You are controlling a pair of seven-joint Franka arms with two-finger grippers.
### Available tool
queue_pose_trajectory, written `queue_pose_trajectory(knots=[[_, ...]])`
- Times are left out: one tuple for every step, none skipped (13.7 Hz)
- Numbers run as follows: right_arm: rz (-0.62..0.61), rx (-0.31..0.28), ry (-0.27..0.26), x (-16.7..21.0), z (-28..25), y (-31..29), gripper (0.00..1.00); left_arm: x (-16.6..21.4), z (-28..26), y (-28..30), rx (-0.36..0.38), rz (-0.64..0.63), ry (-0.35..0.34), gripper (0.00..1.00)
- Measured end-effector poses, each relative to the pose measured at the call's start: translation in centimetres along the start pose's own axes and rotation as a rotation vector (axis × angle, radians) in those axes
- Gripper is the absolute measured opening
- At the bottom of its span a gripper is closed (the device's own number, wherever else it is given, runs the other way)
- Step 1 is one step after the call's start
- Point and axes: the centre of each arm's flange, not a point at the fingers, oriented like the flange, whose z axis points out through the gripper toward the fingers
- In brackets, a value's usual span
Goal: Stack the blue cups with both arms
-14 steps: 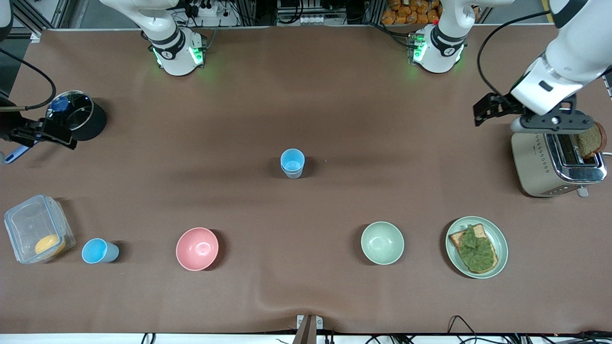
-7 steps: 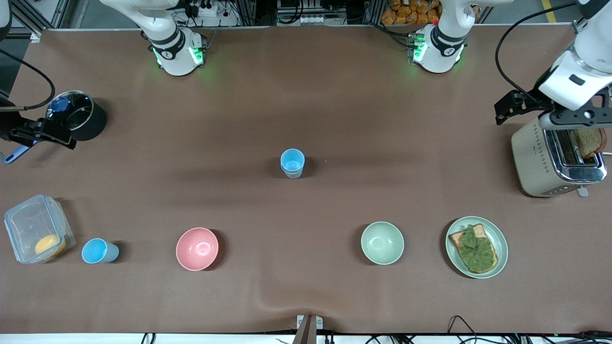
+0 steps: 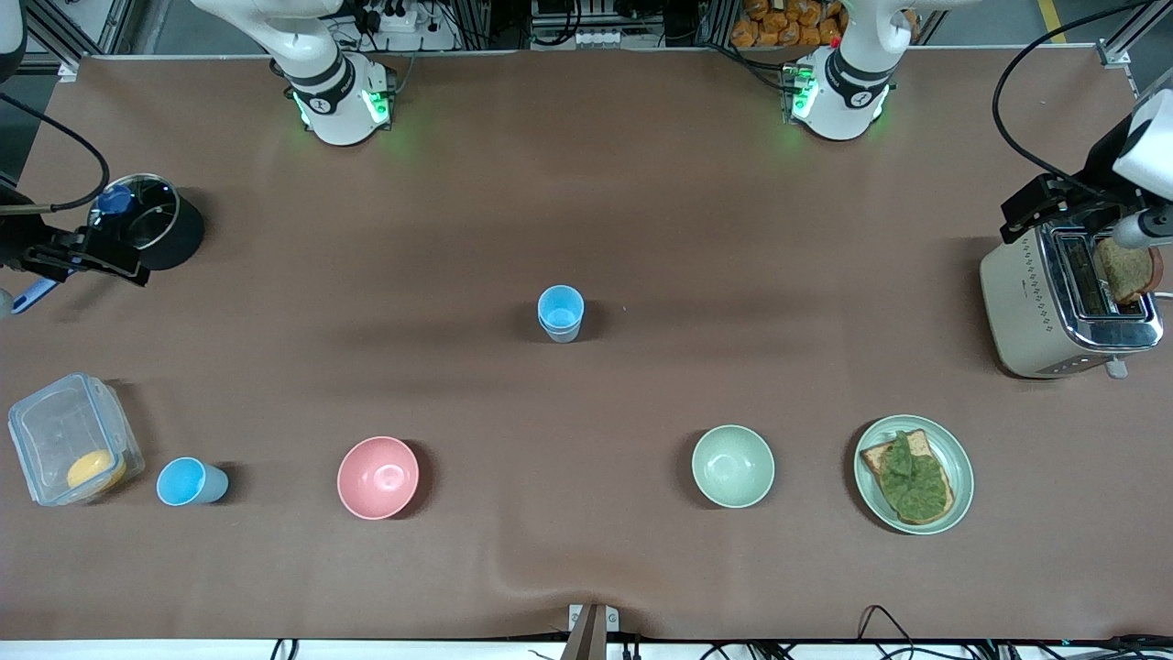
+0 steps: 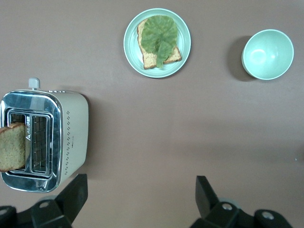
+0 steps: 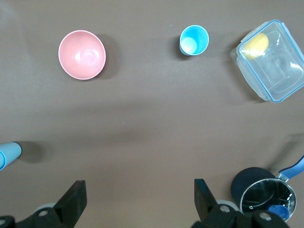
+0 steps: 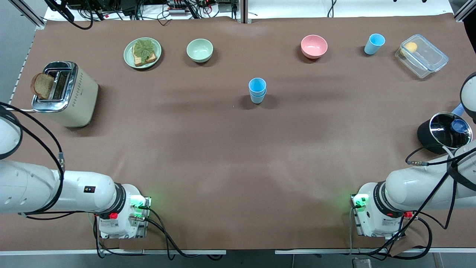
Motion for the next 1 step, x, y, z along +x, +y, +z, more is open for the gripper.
queue_pose_trajectory(knots=[[0.0, 0.0, -0.001, 0.0, 0.03, -0.02, 1.0, -0.03, -0.1, -0.21, 0.001, -0.004, -0.004, 1.0]])
